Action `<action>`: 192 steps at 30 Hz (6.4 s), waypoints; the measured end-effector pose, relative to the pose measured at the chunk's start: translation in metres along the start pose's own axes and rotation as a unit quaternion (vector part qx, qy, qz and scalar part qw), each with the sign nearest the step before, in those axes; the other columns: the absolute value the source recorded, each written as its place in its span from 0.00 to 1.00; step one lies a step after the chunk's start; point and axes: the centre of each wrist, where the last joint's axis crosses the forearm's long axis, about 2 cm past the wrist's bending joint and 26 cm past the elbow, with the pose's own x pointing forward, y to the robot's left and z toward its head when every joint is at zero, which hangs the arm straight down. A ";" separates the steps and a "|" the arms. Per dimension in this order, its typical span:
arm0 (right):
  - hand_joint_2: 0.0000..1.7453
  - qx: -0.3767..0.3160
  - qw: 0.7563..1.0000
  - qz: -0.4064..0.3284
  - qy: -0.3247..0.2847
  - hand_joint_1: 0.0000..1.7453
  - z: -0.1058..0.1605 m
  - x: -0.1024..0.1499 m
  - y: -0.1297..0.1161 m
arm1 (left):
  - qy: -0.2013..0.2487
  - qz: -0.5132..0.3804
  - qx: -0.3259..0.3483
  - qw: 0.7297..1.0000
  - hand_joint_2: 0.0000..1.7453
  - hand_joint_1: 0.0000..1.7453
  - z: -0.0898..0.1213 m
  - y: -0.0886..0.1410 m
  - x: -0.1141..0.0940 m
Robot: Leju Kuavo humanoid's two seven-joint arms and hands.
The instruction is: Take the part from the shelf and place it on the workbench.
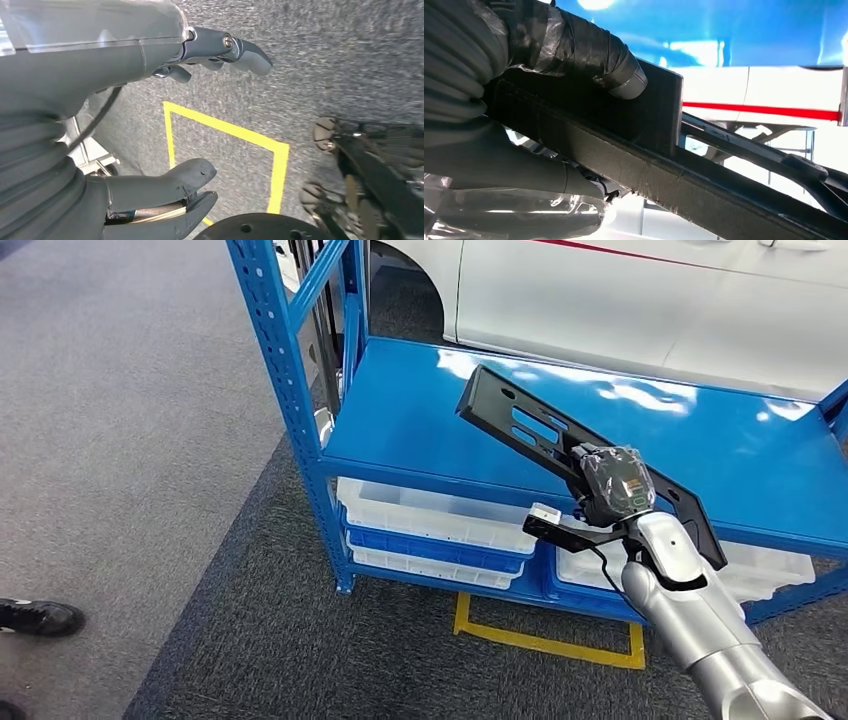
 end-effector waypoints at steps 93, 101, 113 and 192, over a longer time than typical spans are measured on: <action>1.00 0.036 0.999 -0.017 -0.021 1.00 -0.001 0.010 -0.009 | -0.025 0.013 -0.003 1.000 1.00 0.00 0.002 0.019 -0.005; 1.00 0.027 0.999 -0.018 -0.041 1.00 -0.024 0.048 -0.014 | -0.024 0.024 -0.003 0.999 1.00 0.00 0.004 0.033 -0.007; 1.00 0.005 0.998 -0.026 -0.059 1.00 -0.042 0.061 -0.030 | -0.026 0.024 0.008 0.999 1.00 0.00 0.005 0.044 -0.009; 1.00 -0.008 0.989 0.011 -0.150 1.00 -0.079 0.166 -0.064 | -0.009 0.022 0.032 0.999 1.00 0.00 0.011 0.077 -0.014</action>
